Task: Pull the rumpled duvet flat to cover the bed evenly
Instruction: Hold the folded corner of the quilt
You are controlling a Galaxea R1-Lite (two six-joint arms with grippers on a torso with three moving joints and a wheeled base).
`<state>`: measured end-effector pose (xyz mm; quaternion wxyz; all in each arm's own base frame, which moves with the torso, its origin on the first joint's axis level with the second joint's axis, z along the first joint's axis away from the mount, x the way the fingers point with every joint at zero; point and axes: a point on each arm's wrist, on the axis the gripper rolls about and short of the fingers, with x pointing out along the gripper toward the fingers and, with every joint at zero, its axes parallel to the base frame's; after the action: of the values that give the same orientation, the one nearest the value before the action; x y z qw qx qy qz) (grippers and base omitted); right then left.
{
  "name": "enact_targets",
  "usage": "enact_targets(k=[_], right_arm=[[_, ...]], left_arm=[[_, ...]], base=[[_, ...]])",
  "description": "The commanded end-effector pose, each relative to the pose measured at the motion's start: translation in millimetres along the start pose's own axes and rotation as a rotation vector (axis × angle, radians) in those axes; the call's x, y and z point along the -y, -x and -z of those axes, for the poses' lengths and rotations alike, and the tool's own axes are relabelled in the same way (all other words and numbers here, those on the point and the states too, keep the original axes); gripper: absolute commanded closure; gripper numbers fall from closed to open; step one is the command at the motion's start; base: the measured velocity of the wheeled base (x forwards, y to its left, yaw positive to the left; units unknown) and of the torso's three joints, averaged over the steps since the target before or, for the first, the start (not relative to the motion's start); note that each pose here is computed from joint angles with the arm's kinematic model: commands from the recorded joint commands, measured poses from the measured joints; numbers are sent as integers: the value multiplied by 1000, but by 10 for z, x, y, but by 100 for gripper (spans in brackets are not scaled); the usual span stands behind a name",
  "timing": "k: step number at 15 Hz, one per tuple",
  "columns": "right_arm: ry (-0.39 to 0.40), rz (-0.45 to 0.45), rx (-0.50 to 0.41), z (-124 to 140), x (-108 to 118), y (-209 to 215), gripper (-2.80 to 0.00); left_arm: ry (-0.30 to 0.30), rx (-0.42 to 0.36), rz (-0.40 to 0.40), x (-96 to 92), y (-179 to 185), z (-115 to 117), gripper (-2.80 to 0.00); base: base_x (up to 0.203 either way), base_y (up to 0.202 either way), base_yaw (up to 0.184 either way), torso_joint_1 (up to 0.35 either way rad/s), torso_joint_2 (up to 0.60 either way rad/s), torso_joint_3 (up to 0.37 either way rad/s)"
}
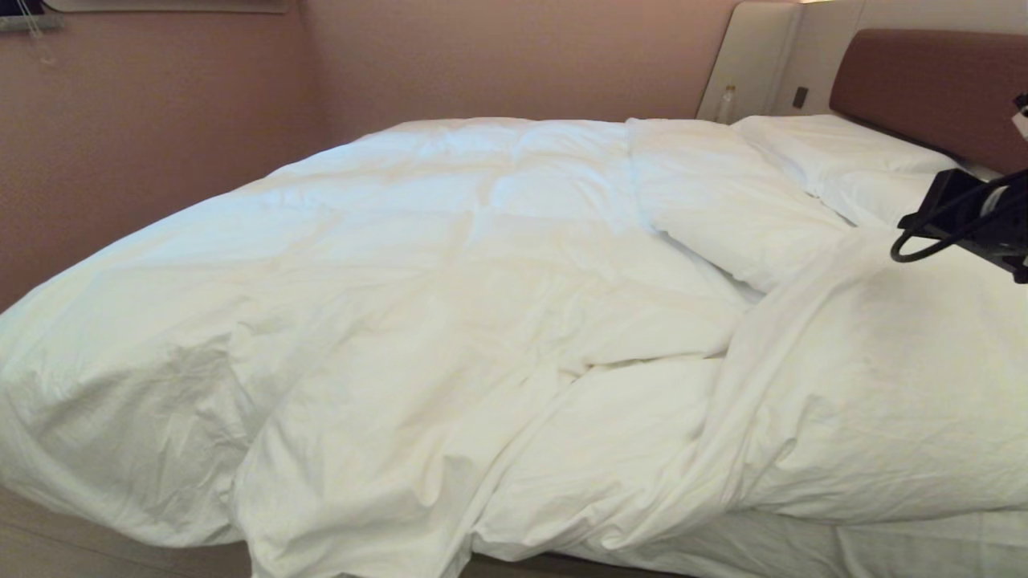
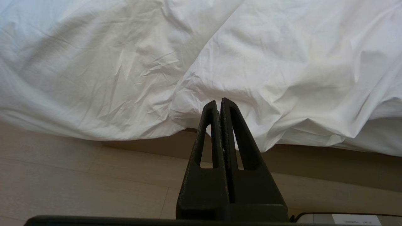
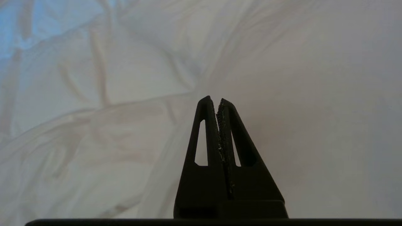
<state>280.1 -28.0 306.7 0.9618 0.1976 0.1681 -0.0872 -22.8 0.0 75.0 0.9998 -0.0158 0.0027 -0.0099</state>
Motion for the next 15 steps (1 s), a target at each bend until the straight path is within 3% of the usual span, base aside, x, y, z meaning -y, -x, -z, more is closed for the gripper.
enact_targets(k=[1, 5, 12, 13, 15], right_arm=[[-38, 55, -73, 75, 108, -474, 0], [-72, 70, -93, 76, 182, -666, 0], [-75, 56, -77, 50, 142, -544, 0], [-76, 44, -64, 29, 108, -470, -280], [-73, 19, -49, 11, 37, -336, -280]], left_arm=[[1, -1, 0, 0, 0, 1, 0], [1, -1, 0, 0, 0, 1, 0], [1, 1, 0, 0, 0, -1, 0], [1, 1, 0, 0, 0, -1, 0], [1, 0, 0, 0, 0, 0, 0]], base=[[0, 0, 0, 0, 0, 0], [0, 0, 0, 0, 0, 0], [0, 0, 0, 0, 0, 0], [0, 0, 0, 0, 0, 0], [0, 0, 0, 0, 0, 0]])
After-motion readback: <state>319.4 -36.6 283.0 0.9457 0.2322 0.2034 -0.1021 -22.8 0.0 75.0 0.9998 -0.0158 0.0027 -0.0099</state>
